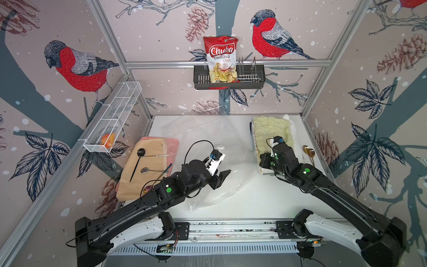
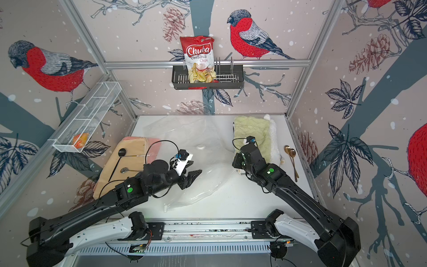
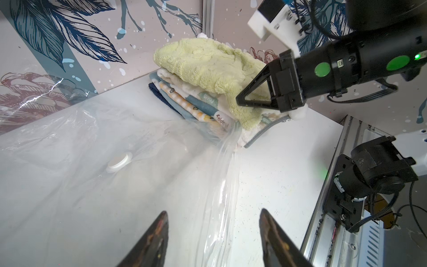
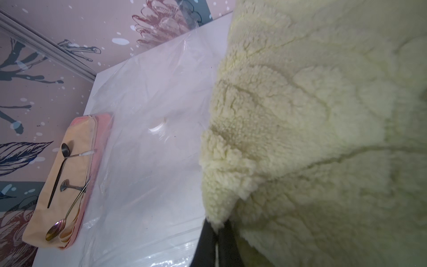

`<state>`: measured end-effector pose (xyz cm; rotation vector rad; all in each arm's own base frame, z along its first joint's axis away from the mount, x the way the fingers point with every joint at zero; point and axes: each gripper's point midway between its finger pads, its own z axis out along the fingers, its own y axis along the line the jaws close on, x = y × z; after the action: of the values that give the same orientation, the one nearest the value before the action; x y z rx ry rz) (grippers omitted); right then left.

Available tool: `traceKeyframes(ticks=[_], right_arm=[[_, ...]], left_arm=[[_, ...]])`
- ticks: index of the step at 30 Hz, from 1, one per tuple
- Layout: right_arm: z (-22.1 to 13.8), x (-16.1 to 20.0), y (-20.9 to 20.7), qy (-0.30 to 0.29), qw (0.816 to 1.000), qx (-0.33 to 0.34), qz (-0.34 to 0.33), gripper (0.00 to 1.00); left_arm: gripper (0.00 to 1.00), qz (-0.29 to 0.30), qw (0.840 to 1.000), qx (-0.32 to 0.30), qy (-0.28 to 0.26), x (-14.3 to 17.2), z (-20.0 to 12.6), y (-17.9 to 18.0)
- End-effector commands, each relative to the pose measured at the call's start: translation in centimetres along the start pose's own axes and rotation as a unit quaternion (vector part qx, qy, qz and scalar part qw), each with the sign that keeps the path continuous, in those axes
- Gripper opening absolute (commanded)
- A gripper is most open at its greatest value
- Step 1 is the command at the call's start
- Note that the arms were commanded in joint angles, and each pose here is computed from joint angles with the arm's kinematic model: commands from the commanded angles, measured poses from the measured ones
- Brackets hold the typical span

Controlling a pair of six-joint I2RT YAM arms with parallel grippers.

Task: Take the blanket out of the vacuum bag
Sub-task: Place the blanket at the center of the board.

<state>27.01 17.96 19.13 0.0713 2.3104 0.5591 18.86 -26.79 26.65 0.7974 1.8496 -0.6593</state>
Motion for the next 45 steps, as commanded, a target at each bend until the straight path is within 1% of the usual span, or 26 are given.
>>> traceKeyframes(ticks=[1, 2, 3, 4, 6, 7, 8, 10, 13, 15, 17, 20, 23, 25, 27, 28, 29, 32, 34, 36, 40, 45], right_arm=[[1.3, 0.5, 0.4, 0.019, 0.999, -0.043, 0.023, 0.0], [1.5, 0.6, -0.3, 0.022, 0.999, -0.037, 0.031, 0.03], [1.6, 0.6, -0.9, 0.023, 0.999, -0.029, 0.037, 0.1], [1.5, 0.5, -1.4, 0.024, 0.999, -0.023, 0.041, 0.19], [0.3, -0.5, -1.6, 0.009, 0.999, -0.022, 0.046, 0.43], [-0.5, -1.3, -1.7, -0.005, 0.999, -0.02, 0.048, 0.52], [-1.5, -2.2, -1.9, -0.024, 0.998, -0.015, 0.05, 0.55], [-3.4, -4.0, -2.6, -0.061, 0.997, -0.007, 0.055, 0.58], [-5.0, -5.7, -5.8, -0.083, 0.993, 0.029, 0.079, 0.58], [-5.8, -6.6, -9.0, -0.101, 0.987, 0.076, 0.1, 0.57], [-5.9, -6.9, -11.7, -0.107, 0.981, 0.102, 0.126, 0.57], [-5.1, -6.0, -14.2, -0.095, 0.978, 0.103, 0.157, 0.55], [-5.0, -5.2, -15.4, -0.094, 0.975, 0.12, 0.164, 0.54], [-4.4, -4.9, -14.7, -0.088, 0.979, 0.09, 0.161, 0.53], [-4.1, -4.6, -14.3, -0.08, 0.981, 0.074, 0.161, 0.47], [-4.1, -4.5, -14.4, -0.078, 0.981, 0.075, 0.161, 0.39], [-4.2, -4.6, -14.3, -0.078, 0.981, 0.075, 0.159, 0.29], [-4.7, -4.9, -14.4, -0.081, 0.981, 0.082, 0.156, 0.09], [-5.2, -5.2, -14.6, -0.088, 0.979, 0.095, 0.157, 0.03], [-5.9, -5.9, -14.5, -0.1, 0.978, 0.099, 0.155, 0.0], [-8.1, -9.0, -13.4, -0.138, 0.975, 0.103, 0.137, 0.0], [-10.5, -12.4, -14.0, -0.169, 0.966, 0.154, 0.119, 0.0]], left_arm=[[0.61, -0.001, 1.0, 0.002, -0.015, -0.9, -0.2, -0.1], [0.61, -0.001, 1.0, 0.002, -0.014, -0.8, -0.2, -0.1], [0.61, -0.001, 1.0, 0.002, -0.013, -0.8, -0.2, -0.1], [0.61, -0.001, 1.0, 0.002, -0.012, -0.8, -0.1, -0.1], [0.62, -0.001, 1.0, 0.0, -0.01, -0.7, -0.1, 0.0], [0.62, -0.001, 1.0, 0.0, -0.009, -0.7, 0.0, 0.0], [0.62, -0.001, 1.0, 0.0, -0.008, -0.6, 0.0, 0.0], [0.63, -0.001, 1.0, 0.001, -0.009, -0.7, 0.0, -0.1], [0.63, -0.001, 1.0, 0.0, -0.01, -0.8, 0.0, -0.1], [0.64, -0.002, 1.0, 0.0, -0.01, -0.8, 0.0, -0.1], [0.64, -0.002, 1.0, 0.001, -0.01, -0.8, 0.0, -0.1], [0.64, -0.003, 1.0, 0.001, -0.009, -0.7, 0.0, -0.1], [0.64, -0.003, 1.0, 0.001, -0.01, -0.8, -0.1, -0.1], [0.64, -0.003, 1.0, 0.003, -0.012, -0.8, -0.1, -0.1], [0.64, -0.002, 1.0, 0.005, -0.011, -0.8, 0.0, -0.2], [0.64, -0.003, 1.0, 0.005, -0.01, -0.8, 0.0, -0.2], [0.64, -0.002, 1.0, 0.006, -0.008, -0.7, 0.0, -0.3], [0.64, -0.002, 1.0, 0.005, -0.008, -0.7, 0.0, -0.2], [0.64, -0.003, 1.0, 0.006, -0.01, -0.8, -0.1, -0.2], [0.64, -0.003, 1.0, 0.005, -0.011, -0.8, -0.1, -0.2], [0.64, -0.002, 1.0, 0.007, -0.008, -0.7, 0.0, -0.3], [0.62, -0.004, 1.0, 0.0, -0.022, -1.3, -0.5, 0.0]])
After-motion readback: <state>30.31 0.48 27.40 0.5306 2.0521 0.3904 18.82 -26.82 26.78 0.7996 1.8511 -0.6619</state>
